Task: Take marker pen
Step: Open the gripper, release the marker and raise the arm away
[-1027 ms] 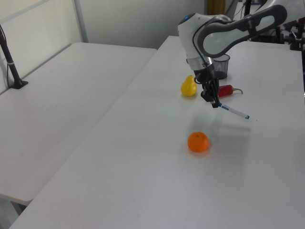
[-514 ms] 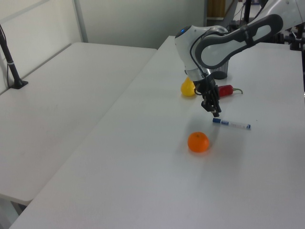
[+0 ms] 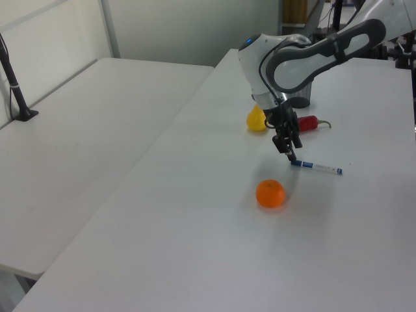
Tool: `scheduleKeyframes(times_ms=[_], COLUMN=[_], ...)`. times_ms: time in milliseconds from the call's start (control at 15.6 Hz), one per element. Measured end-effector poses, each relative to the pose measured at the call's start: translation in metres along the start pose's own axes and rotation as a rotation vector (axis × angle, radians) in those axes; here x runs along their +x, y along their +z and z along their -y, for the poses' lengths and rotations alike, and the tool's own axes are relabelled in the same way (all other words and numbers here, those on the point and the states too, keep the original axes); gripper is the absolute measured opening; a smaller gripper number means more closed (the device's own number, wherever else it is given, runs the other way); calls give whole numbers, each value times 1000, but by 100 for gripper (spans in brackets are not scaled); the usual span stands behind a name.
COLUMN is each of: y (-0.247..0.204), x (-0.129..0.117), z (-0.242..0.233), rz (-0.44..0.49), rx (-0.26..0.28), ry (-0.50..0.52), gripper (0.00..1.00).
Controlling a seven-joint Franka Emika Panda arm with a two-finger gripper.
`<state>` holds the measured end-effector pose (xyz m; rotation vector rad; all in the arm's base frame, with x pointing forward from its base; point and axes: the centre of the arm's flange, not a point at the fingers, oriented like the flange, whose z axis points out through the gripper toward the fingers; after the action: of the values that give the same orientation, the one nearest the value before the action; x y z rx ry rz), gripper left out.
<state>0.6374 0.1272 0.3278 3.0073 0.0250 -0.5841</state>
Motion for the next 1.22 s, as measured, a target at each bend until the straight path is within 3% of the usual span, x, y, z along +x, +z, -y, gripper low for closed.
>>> scheduleKeyframes(times_ms=[193, 257, 578, 899, 1220], y=[-18, -28, -83, -150, -176], x=[-2, -4, -25, -69, -95], z=[-12, -20, -69, -141, -177], rz=[-32, -49, -140, -260, -314], rx=[6, 13, 50, 144, 164], ry=[19, 29, 94, 124, 160], gripper=[95, 100, 100, 100, 100])
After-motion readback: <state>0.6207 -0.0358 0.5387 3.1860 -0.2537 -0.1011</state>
